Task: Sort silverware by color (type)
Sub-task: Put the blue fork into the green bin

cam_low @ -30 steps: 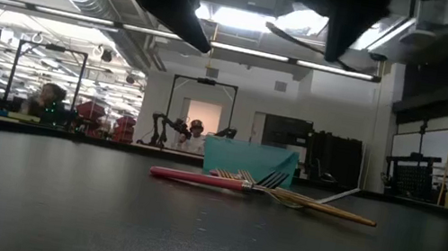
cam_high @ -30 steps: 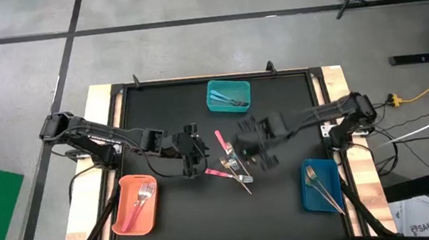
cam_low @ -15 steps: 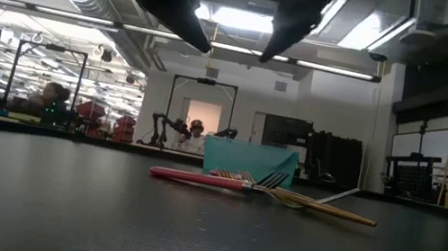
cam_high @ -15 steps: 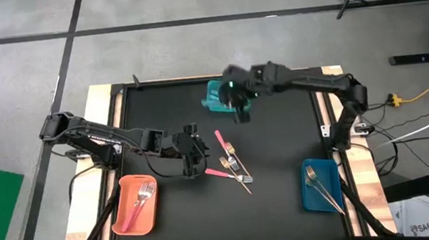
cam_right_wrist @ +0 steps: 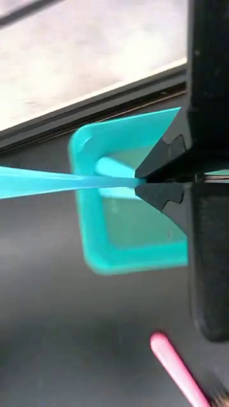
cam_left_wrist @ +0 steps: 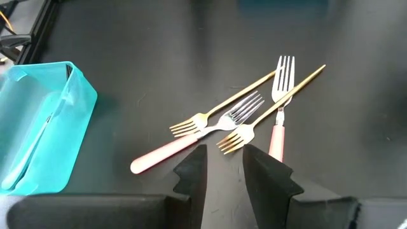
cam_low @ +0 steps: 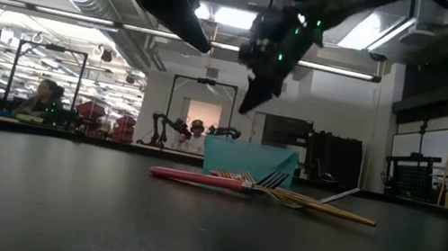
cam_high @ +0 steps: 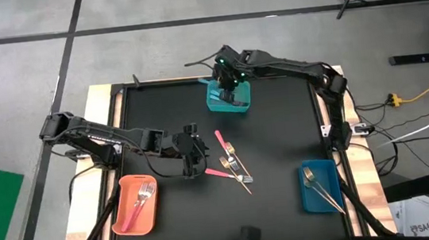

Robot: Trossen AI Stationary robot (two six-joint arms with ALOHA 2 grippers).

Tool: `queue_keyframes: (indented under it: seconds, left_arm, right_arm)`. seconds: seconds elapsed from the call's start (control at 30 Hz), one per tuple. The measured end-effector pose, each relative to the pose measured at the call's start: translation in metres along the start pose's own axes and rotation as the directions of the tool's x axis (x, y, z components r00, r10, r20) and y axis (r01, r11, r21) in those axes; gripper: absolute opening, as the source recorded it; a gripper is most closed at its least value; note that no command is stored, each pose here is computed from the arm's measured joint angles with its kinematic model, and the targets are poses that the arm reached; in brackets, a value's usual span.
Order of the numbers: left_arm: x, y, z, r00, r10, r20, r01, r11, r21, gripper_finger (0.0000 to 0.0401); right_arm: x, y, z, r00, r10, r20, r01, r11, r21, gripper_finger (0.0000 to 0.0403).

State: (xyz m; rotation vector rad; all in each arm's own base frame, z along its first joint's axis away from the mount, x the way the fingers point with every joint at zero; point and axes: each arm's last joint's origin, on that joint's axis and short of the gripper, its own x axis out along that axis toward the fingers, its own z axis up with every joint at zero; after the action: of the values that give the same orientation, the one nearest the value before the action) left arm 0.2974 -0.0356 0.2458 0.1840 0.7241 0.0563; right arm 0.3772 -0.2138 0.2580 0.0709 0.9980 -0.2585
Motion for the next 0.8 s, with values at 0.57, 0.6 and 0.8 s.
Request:
queue_keyframes:
  seconds: [0.57,0.6,0.8]
  left_arm:
    - [0.0,0.0,0.0,1.0,0.0,0.0,0.0,1.0,-0.001,0.0095]
    - [0.0,0.0,0.0,1.0,0.0,0.0,0.0,1.0,-0.001,0.0095]
    - [0.0,0.0,0.0,1.0,0.0,0.0,0.0,1.0,-0.001,0.0095]
  right_arm:
    - [0.05,-0.023,-0.03,0.979,0.0,-0.202,0.05,0.97,0.238,0.0001]
    - [0.05,-0.023,-0.031,0.977,-0.006,-0.214,0.057,0.97,0.237,0.0001]
    - [0.049,-0.02,-0.035,0.965,0.01,-0.263,0.057,0.968,0.246,0.0001]
